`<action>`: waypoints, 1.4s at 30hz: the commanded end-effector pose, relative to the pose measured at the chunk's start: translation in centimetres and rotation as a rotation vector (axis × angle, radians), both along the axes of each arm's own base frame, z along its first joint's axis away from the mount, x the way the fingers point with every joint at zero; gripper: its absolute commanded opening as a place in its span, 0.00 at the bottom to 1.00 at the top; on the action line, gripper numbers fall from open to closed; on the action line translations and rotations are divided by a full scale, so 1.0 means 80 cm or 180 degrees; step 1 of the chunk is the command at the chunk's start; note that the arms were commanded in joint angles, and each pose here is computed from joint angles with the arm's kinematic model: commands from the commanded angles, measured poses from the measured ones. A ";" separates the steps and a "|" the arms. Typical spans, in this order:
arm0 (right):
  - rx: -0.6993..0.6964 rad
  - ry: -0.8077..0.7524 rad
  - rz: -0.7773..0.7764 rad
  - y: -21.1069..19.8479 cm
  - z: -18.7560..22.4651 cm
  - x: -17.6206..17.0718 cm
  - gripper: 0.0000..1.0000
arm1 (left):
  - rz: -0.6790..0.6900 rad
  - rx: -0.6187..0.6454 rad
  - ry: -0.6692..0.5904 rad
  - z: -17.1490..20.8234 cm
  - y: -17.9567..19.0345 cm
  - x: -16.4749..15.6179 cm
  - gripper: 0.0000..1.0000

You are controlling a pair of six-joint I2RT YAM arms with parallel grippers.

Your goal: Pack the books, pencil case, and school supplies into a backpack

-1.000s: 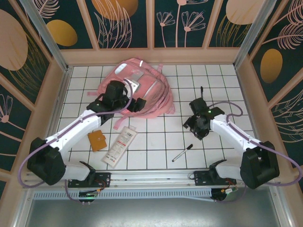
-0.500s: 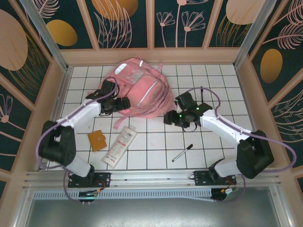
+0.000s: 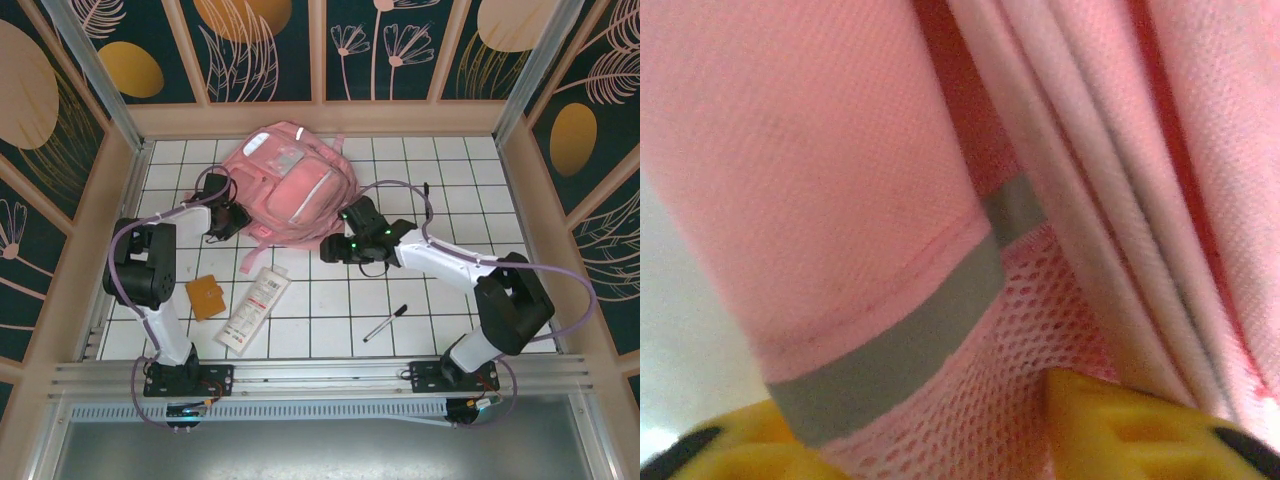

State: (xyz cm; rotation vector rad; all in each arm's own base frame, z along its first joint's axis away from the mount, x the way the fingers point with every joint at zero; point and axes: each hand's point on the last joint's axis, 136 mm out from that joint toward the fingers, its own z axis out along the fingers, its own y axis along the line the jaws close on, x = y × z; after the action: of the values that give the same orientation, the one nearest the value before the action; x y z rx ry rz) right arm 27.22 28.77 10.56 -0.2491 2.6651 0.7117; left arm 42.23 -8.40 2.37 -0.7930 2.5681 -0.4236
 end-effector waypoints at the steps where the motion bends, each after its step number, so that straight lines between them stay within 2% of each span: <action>1: 0.0084 -0.0290 0.0131 0.023 0.014 0.021 0.57 | -0.0073 -0.0045 -0.0159 -0.003 -0.007 0.009 0.22; 4: 0.0367 -0.0423 0.0557 0.059 0.028 0.015 0.57 | -0.0124 -0.0202 -0.0125 0.012 -0.017 0.002 0.07; 6: 0.0892 -0.0511 0.1291 0.105 0.053 -0.019 0.58 | -0.0119 -0.0640 -0.0125 0.035 -0.040 -0.007 0.05; 9: 0.1246 -0.0564 0.1634 0.142 0.069 -0.032 0.58 | -0.0076 -0.1070 -0.0010 0.063 -0.063 -0.019 0.00; 14: 0.0824 -0.0880 0.1139 0.161 0.044 0.017 0.61 | -0.0135 -0.1181 0.0282 0.078 -0.077 -0.037 0.00; 17: 0.0750 -0.0953 0.0867 0.164 0.033 0.041 0.60 | -0.0174 -0.1322 0.0355 0.089 -0.089 -0.050 0.00; 21: 0.0666 -0.0897 0.0806 0.176 0.012 0.056 0.57 | -0.0251 -0.1568 0.0532 0.090 -0.108 -0.066 0.00; 30: 0.0188 -0.0983 0.0460 0.165 -0.032 0.090 0.49 | -0.0317 -0.1658 0.0666 0.095 -0.117 -0.079 0.00; 33: 0.0271 -0.0927 0.0451 0.168 -0.015 0.079 0.49 | -0.0296 -0.1624 0.0653 0.093 -0.117 -0.078 0.00; 37: 0.0680 -0.0827 0.0881 0.175 0.014 0.022 0.42 | -0.0329 -0.1734 0.0723 0.094 -0.125 -0.078 0.00; 39: 0.0828 -0.0708 0.0960 0.172 0.008 0.010 0.35 | -0.0299 -0.1749 0.0677 0.099 -0.126 -0.078 0.00; 42: 0.0832 -0.0575 0.1017 0.176 -0.012 0.011 0.35 | -0.0274 -0.1737 0.0633 0.104 -0.126 -0.078 0.00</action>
State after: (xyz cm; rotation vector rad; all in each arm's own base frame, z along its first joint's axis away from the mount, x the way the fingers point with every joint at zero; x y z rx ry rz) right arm 28.49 42.01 9.41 -0.6165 2.3767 0.9732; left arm 36.67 -16.57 7.42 -0.9665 2.7200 -0.9926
